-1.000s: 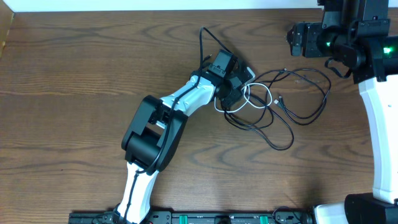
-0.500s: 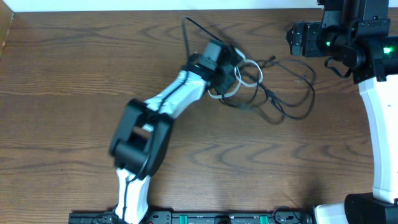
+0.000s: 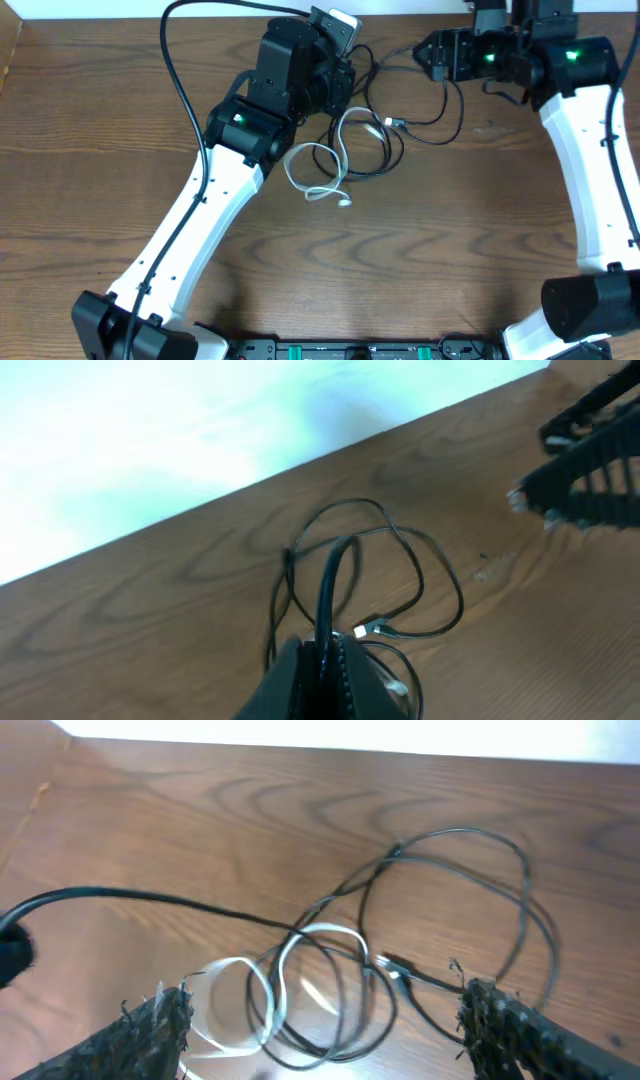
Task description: Untangle cables
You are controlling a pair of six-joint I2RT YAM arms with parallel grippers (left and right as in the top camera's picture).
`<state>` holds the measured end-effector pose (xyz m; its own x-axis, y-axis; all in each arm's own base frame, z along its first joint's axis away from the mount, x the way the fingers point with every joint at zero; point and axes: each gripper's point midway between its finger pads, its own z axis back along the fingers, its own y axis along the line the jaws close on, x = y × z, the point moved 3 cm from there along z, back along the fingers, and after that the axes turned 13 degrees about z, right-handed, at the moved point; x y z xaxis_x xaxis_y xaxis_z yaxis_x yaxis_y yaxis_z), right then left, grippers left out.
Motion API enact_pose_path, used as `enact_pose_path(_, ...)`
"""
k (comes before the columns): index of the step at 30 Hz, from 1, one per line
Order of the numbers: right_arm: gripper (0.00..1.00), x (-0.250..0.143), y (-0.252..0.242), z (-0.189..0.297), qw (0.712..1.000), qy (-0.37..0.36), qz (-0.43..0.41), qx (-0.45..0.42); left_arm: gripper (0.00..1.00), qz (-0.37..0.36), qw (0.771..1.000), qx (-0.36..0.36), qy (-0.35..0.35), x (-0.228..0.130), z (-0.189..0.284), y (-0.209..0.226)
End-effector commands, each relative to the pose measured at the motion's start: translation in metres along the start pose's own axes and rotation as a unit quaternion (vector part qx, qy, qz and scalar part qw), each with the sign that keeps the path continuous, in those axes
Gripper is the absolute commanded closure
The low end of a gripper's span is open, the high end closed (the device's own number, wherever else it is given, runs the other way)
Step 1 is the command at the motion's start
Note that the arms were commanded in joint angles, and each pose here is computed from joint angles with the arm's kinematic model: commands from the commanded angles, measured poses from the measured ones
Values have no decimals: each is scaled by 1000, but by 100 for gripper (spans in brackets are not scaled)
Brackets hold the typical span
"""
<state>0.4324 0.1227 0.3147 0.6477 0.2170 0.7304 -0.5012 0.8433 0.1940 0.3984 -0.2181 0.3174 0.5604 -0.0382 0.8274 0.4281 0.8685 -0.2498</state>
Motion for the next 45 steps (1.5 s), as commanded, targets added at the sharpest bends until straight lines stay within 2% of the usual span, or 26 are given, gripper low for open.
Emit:
enact_pose_path(1, 19, -1, 14, -13, 999, 3, 5, 38, 92, 22, 1000, -10, -19, 11, 11, -5)
enact_pose_path(7, 19, -5, 16, -31, 998, 11, 30, 59, 92, 44, 995, -18, -84, 41, 34, -5)
enact_pose_path(14, 17, -7, 21, -56, 992, 9, 86, 90, 92, 105, 975, -38, -193, 88, 95, -2)
enact_pose_path(23, 18, -23, 34, -103, 986, 33, 94, 131, 93, 100, 944, -77, -303, 125, 170, -22)
enact_pose_path(28, 21, -32, 48, -117, 981, 46, 90, 168, 92, 121, 927, -15, -356, 135, 196, -4)
enact_pose_path(32, 23, -36, 40, -122, 987, 61, 65, 136, 92, 135, 911, 30, -388, 139, 217, 14)
enact_pose_path(34, 27, -34, 51, -119, 981, 53, 65, 176, 92, 141, 902, 54, -404, 142, 228, 25)
enact_pose_path(36, 30, -33, 65, -116, 973, 44, 76, 215, 93, 143, 900, 61, -406, 142, 230, 30)
enact_pose_path(40, 31, -34, 77, -117, 969, 44, 92, 227, 92, 144, 903, 67, -400, 141, 224, 34)
enact_pose_path(45, 26, -30, 81, -111, 960, 27, 117, 254, 93, 152, 900, 89, -399, 139, 222, 41)
